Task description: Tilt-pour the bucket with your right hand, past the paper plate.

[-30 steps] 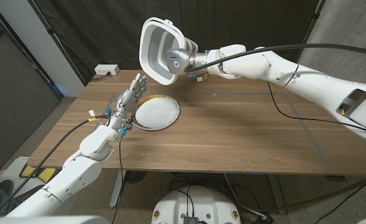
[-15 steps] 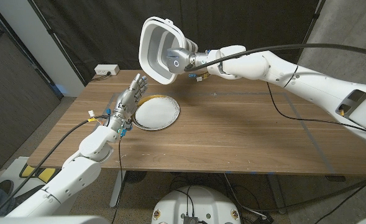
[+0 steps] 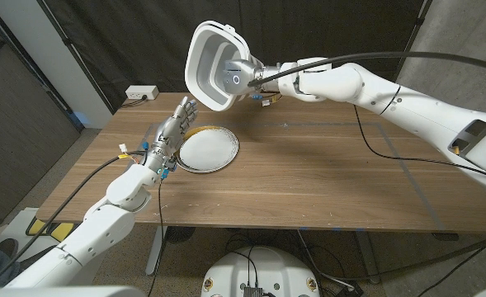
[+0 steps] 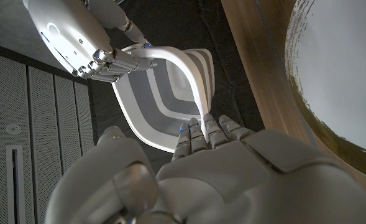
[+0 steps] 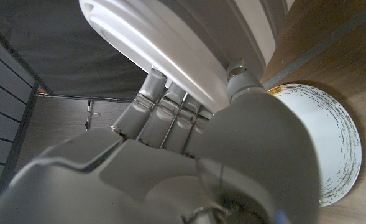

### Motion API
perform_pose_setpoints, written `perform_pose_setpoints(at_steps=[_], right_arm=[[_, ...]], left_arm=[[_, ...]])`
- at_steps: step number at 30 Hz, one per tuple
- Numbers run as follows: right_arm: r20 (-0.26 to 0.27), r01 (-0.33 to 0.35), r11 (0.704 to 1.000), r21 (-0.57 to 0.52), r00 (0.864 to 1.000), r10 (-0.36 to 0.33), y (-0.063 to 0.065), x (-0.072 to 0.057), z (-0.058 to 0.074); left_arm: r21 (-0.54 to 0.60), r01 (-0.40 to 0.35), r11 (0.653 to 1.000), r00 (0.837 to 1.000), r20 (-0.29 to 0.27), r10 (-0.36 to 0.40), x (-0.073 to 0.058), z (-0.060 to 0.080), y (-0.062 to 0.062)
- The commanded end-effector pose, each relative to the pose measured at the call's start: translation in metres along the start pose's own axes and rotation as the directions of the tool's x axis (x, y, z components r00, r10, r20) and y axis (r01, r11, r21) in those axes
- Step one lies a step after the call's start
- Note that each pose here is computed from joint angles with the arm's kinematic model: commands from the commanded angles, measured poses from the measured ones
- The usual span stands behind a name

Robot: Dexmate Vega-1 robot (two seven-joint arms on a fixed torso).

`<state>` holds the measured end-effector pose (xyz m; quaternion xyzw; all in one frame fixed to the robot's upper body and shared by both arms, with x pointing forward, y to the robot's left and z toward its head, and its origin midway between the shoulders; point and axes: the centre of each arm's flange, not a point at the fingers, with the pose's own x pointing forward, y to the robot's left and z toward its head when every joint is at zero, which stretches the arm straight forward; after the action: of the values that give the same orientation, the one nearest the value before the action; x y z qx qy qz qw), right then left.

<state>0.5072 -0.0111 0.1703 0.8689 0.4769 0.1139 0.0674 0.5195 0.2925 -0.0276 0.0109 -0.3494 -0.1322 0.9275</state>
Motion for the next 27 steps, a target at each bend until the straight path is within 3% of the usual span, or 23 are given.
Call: perform_pose_setpoints(at_steps=[1, 7, 11, 18, 27], right_arm=[[-0.041, -0.018, 0.988, 0.153, 0.999, 0.025, 0.013, -0.013, -0.002], [-0.084, -0.029, 0.973, 0.227, 0.995, 0.049, 0.023, -0.021, -0.001], [-0.11, -0.044, 0.945, 0.323, 0.99, 0.083, 0.03, -0.028, -0.003], [-0.162, -0.056, 0.928, 0.367, 0.979, 0.124, 0.038, -0.04, -0.008], [-0.228, -0.07, 0.853, 0.517, 0.949, 0.217, 0.049, -0.064, -0.018]], left_arm=[[0.017, 0.013, 1.0, 1.0, -0.012, -0.013, 0.004, 0.006, 0.001], [0.026, 0.024, 0.999, 0.999, -0.029, -0.024, 0.007, 0.009, 0.002], [0.036, 0.027, 0.999, 0.999, -0.032, -0.026, 0.009, 0.012, 0.001], [0.048, 0.037, 0.998, 0.999, -0.039, -0.035, 0.011, 0.016, 0.0], [0.055, 0.04, 0.998, 0.999, -0.038, -0.038, 0.016, 0.019, 0.003]])
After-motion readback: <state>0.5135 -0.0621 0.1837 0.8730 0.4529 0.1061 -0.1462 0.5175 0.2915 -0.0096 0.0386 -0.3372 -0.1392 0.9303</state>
